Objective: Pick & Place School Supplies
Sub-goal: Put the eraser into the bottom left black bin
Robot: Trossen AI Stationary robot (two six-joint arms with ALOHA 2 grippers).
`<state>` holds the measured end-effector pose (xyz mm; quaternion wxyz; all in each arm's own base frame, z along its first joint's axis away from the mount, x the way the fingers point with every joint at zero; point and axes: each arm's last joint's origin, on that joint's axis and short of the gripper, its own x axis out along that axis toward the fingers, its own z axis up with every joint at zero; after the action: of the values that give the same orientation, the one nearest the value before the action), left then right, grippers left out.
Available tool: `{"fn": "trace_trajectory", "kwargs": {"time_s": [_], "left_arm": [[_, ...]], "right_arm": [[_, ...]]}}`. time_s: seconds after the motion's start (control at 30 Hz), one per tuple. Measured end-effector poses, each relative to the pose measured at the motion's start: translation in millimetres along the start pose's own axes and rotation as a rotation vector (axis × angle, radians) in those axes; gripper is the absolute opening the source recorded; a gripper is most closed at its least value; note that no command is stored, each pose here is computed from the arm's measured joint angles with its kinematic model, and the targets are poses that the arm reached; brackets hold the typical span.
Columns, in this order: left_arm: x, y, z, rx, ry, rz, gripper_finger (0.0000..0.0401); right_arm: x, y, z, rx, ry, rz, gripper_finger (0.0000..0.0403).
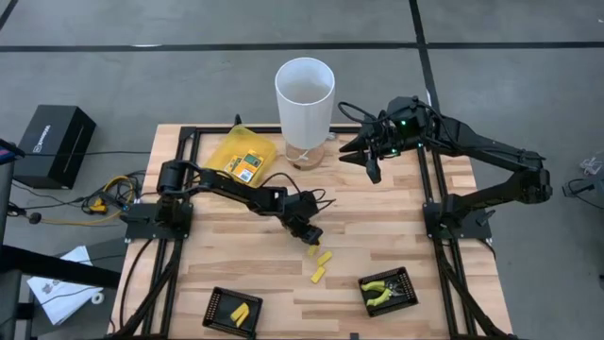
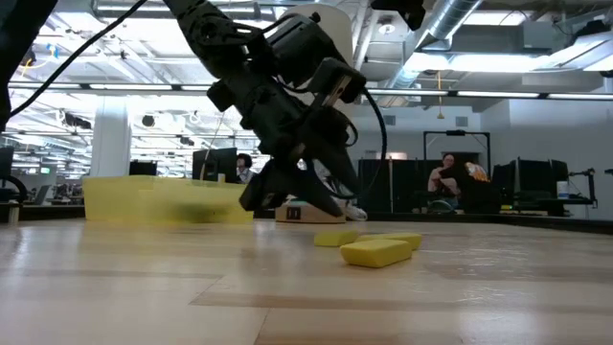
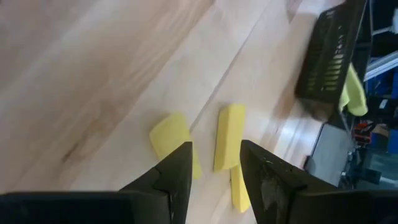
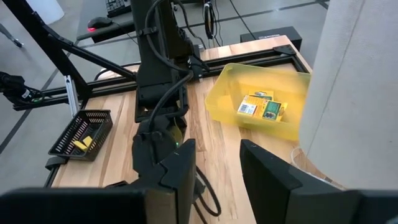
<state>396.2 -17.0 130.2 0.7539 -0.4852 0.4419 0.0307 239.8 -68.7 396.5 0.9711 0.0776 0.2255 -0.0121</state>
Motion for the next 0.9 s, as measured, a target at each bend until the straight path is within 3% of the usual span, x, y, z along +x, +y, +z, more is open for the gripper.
{"fn": "trace_trajectory", "kwargs": {"time_s": [0.17, 0.33, 0.53, 0.9], "left_arm": [[-2, 3, 3, -0.011, -0.002, 0.011, 0.0131], [-1, 8, -4, -0.006, 0.022, 0.091, 0.0131], [3, 0, -11, 0.022, 0.026, 0.068, 0.0131], [4, -1, -3, 0.005, -0.019, 0.018, 0.0131]], "right_arm": [[0, 0, 0, 0.001, 0.0, 0.0, 0.0118], [0, 0, 0, 0.003, 0.0, 0.0, 0.0118], [0, 0, 0, 0.002, 0.0, 0.0, 0.0118], [0, 0, 0, 0.003, 0.001, 0.0, 0.0118]]}}
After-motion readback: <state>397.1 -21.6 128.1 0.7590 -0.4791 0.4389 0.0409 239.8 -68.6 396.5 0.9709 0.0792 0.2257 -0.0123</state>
